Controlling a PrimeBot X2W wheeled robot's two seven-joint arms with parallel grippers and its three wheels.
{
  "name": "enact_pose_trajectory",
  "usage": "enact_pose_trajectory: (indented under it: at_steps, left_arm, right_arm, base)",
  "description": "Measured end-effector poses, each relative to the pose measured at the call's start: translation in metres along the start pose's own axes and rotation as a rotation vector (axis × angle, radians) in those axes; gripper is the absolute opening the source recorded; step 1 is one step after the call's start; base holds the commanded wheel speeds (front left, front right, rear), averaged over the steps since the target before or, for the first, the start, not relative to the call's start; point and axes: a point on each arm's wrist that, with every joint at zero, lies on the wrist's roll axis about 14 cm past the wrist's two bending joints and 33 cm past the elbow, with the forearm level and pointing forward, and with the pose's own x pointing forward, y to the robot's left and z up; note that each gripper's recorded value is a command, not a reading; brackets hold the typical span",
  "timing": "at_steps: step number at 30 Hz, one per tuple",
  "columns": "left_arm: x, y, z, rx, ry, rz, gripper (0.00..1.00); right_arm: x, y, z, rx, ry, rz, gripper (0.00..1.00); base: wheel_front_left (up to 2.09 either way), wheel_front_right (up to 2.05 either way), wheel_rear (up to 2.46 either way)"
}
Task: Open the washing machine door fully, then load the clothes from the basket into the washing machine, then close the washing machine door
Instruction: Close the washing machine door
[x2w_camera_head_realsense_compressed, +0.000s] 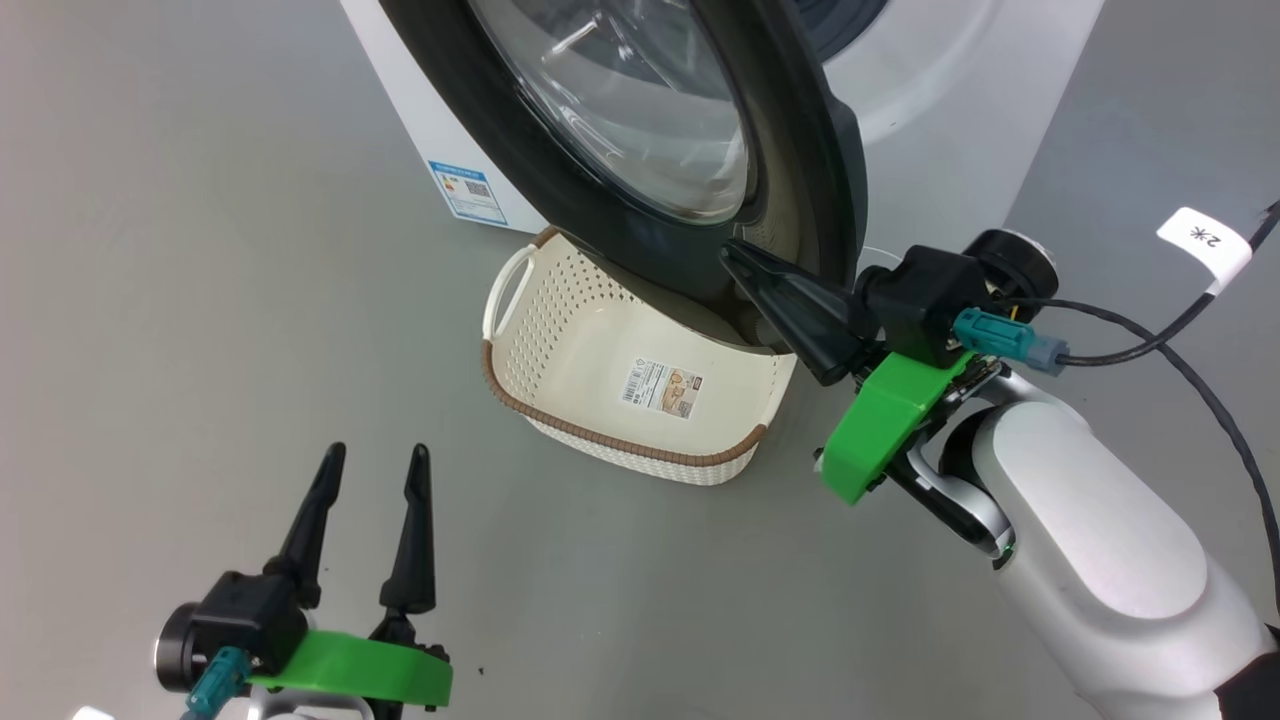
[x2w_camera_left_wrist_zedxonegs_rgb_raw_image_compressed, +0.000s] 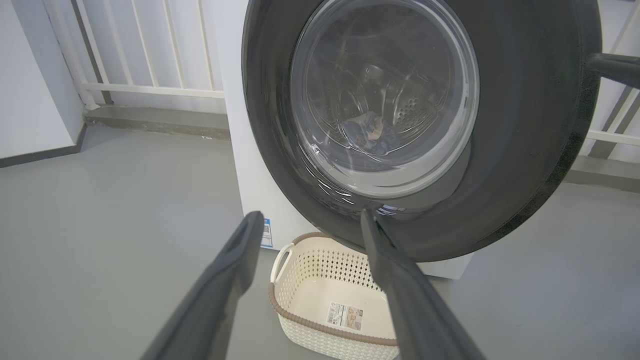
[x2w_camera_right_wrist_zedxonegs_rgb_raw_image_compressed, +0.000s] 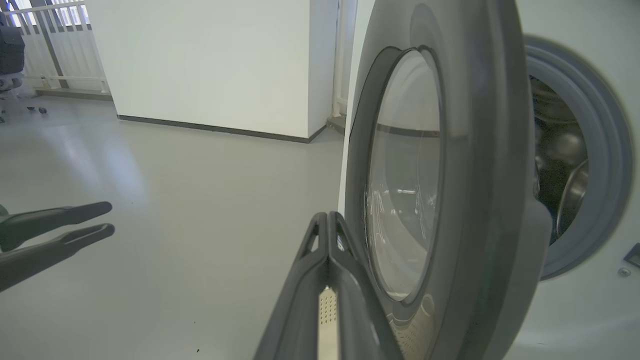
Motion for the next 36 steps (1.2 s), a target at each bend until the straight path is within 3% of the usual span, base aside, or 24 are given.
enact_pose_trajectory:
  at_steps: [23, 36]
  left_arm:
    - [0.002, 0.002, -0.010, -0.002, 0.028, 0.018, 1.00]
    - [0.007, 0.005, -0.018, 0.005, 0.056, 0.036, 1.00]
  right_arm:
    - [-0.002, -0.063, -0.057, 0.065, 0.123, -0.160, 0.00]
    - [0.019, -0.115, -0.051, 0.057, 0.082, -0.236, 0.00]
  base:
    - [0.00, 0.00, 0.00]
    - [0.00, 0.00, 0.00]
